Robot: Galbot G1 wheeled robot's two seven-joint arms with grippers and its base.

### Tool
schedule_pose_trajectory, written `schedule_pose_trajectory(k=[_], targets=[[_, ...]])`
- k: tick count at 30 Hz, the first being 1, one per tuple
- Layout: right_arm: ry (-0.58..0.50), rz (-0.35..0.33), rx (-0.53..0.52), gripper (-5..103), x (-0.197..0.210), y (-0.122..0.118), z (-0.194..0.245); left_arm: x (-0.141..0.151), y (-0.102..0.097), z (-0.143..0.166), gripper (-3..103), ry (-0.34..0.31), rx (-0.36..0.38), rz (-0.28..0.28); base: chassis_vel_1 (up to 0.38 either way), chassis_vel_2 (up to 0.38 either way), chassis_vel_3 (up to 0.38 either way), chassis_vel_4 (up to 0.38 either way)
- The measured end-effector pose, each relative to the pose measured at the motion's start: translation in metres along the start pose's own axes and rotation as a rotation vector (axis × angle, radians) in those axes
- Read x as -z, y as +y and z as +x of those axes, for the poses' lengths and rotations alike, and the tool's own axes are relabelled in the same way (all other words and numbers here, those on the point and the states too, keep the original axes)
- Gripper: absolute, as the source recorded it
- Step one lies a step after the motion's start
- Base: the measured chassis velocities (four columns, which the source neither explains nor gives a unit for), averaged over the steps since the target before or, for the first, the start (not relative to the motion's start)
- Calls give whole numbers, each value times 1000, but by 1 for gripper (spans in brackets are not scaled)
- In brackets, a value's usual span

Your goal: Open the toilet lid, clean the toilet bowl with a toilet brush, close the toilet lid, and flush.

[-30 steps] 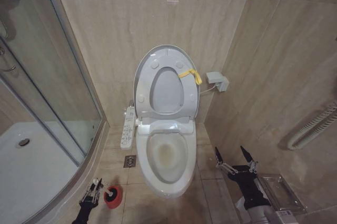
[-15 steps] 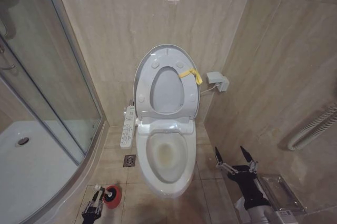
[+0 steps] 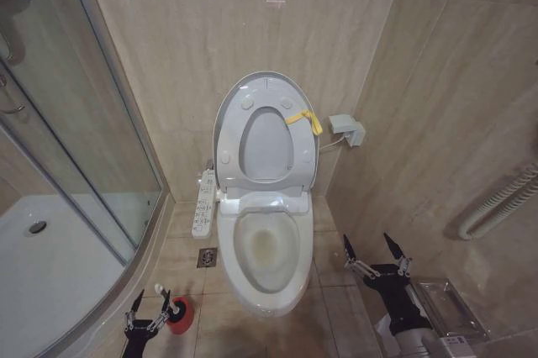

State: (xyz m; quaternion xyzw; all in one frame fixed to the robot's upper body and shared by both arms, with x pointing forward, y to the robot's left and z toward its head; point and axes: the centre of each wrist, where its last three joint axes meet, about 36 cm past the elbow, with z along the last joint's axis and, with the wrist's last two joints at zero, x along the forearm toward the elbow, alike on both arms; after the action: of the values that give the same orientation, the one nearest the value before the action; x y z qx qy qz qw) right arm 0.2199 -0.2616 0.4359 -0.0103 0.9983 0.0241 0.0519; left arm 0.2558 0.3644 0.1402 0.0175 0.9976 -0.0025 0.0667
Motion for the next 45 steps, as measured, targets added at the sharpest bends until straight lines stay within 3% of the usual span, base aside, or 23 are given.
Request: schedule_pose_trajectory(k=[2,3,5,6,7,8,9,11,12,14,17,18,21,29,35,38,45], targets=[[0,0,0,100,0,0,0,23,-15,-6,88,-70,55,2,0,0,0,0],[0,0,0,100,0,0,0,23,-15,-6,88,-70,55,2,0,0,0,0],[0,0,0,100,0,0,0,63,-39,-6,88,-155,141,0,0,0,0,0],[0,0,0,100,0,0,0,63,-39,-6,88,-155,141,0,0,0,0,0],[0,0,0,100,0,0,0,99,-58,1,100,-177,164,-6,0,0,0,0],[0,0,0,100,0,0,0,125,-69,5,100,-185,162,1,0,0,0,0],[0,0,0,100,0,0,0,125,-69,5,100,-185,162,1,0,0,0,0],[0,0,0,100,0,0,0,163,-86,7,100,-194,155,15,0,0,0,0],[0,0,0,100,0,0,0,184,-94,9,100,-195,147,11,0,0,0,0],[0,0,0,100,0,0,0,193,-97,10,100,-193,142,9,0,0,0,0],[0,0,0,100,0,0,0,245,-123,14,100,-152,141,-9,0,0,0,0],[0,0,0,100,0,0,0,245,-123,14,100,-152,141,-9,0,0,0,0],[0,0,0,100,0,0,0,295,-153,21,100,-29,189,-9,0,0,0,0],[0,0,0,100,0,0,0,304,-157,28,100,-12,226,-115,0,0,0,0],[0,0,0,100,0,0,0,314,-158,34,100,-26,218,-129,0,0,0,0],[0,0,0,100,0,0,0,322,-160,37,100,-55,216,-163,0,0,0,0],[0,0,0,100,0,0,0,333,-164,39,100,-90,212,-155,0,0,0,0]])
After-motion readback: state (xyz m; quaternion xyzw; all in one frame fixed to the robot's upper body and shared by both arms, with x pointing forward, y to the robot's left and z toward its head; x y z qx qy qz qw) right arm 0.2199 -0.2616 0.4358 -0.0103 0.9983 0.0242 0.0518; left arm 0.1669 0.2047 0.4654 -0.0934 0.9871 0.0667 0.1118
